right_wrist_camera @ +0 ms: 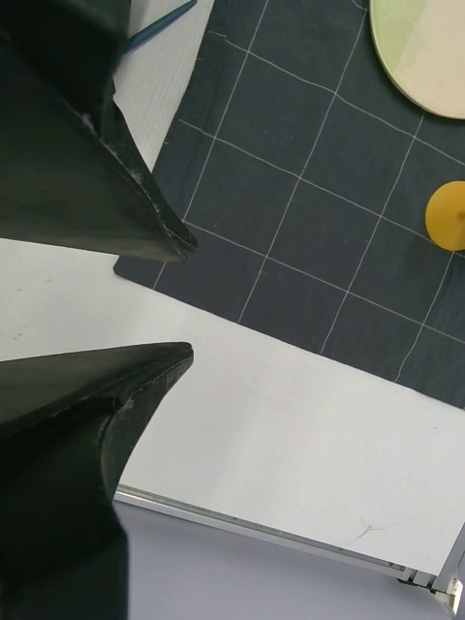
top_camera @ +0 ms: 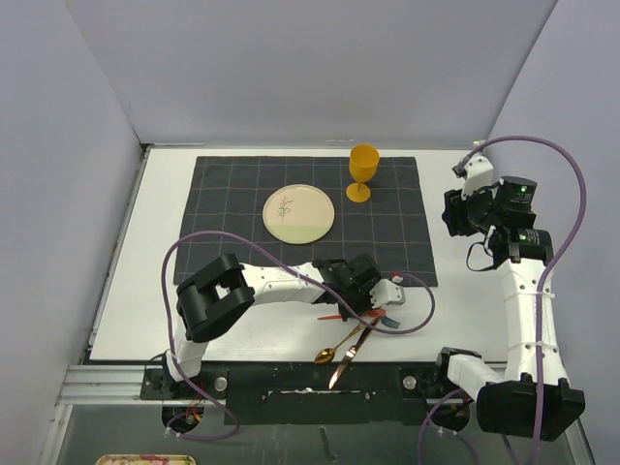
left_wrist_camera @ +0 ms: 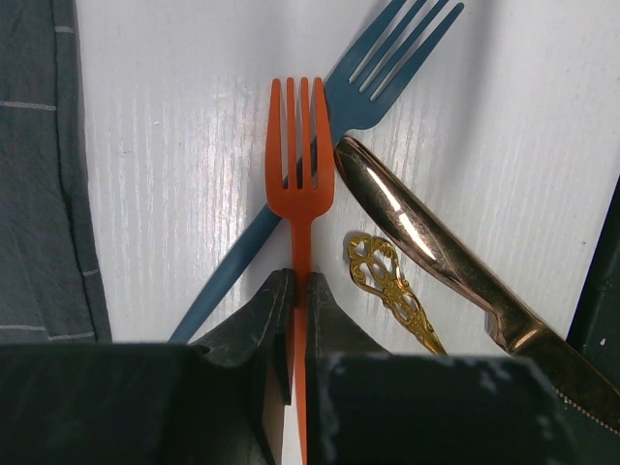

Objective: Set the dinner table for one person
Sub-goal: Pick up the fork at the center of the board.

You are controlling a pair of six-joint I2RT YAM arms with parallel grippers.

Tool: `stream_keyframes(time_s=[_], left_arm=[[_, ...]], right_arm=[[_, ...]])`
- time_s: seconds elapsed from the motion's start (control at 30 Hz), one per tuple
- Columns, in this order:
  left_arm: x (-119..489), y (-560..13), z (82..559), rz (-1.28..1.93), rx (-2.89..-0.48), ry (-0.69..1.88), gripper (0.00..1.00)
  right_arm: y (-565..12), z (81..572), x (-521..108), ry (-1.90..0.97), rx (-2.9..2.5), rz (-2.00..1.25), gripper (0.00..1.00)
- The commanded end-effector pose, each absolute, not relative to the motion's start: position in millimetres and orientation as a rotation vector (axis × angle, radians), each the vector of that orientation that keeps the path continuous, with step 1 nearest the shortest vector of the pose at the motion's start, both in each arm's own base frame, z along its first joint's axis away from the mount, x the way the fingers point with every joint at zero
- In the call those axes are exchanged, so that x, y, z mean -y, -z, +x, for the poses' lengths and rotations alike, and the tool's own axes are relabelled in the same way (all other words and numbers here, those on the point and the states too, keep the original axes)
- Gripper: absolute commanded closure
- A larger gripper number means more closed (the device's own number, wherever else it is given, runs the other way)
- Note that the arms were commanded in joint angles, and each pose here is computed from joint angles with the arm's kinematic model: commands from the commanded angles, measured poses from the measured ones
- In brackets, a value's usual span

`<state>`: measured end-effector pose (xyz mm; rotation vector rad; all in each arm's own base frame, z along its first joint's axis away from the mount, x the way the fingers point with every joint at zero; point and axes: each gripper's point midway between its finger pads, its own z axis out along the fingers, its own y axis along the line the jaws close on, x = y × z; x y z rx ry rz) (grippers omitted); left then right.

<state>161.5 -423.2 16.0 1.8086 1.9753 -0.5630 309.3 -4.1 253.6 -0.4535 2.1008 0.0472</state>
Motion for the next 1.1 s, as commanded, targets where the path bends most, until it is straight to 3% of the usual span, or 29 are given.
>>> stream_keyframes(time_s=[0.0, 1.07], left_arm=[[401, 21, 151, 1.906, -2.062, 0.479, 1.0], [405, -71, 171, 1.852, -1.888, 0.456, 1.0]], right_arm=[[-274, 314, 2, -0.051, -2.032, -0.447, 0.6], [-271, 316, 2, -0.055, -2.036, -0.447, 0.6]])
